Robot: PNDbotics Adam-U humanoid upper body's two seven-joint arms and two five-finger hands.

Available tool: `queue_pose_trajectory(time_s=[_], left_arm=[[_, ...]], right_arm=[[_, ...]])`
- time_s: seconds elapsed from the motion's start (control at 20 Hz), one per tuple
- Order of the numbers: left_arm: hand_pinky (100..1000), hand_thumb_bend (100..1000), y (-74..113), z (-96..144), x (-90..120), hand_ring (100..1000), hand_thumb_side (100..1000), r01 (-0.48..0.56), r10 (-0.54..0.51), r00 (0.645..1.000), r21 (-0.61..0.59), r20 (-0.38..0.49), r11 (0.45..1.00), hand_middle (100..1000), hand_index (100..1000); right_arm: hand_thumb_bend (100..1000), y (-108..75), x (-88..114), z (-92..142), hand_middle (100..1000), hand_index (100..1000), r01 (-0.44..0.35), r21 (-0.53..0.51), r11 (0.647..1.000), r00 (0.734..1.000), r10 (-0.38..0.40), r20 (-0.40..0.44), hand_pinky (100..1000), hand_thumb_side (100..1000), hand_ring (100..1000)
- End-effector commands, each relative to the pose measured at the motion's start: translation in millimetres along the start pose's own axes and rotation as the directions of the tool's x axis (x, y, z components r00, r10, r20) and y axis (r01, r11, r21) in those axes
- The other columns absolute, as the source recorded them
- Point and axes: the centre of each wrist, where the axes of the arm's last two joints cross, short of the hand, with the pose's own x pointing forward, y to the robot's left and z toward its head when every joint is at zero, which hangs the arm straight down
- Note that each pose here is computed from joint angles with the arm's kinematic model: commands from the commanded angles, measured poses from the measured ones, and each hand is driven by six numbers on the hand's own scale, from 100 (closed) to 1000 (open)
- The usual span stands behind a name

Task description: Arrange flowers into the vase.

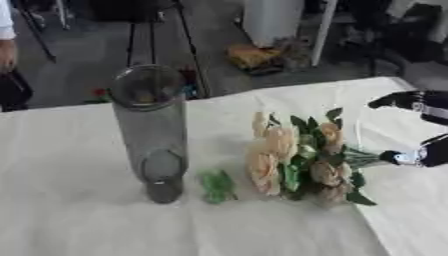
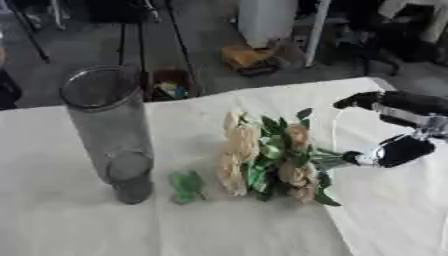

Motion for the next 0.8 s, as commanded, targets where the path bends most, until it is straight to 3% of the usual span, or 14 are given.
queue_pose_trajectory(time_s=[0.05,0.8], left_arm=[[702,100,-2.6,-4.4,3.6,790,1000,-0.011,0.011,1.0,-0.01,0.02,1.0,858,921],[703,100,-4.7,-4.2,3.7,791,1000,-0.015,0.016,1.0,-0.02,0.019,1.0,860,921]], right_arm=[[493,-15.9,-9.2,6.7,921,1000,-0.053,-0.004,0.999,0.998,0.053,-0.028,938,343,995],[495,-11.2,-36.0,0.8,919,1000,-0.043,0.001,0.999,0.996,0.043,-0.075,937,347,991]])
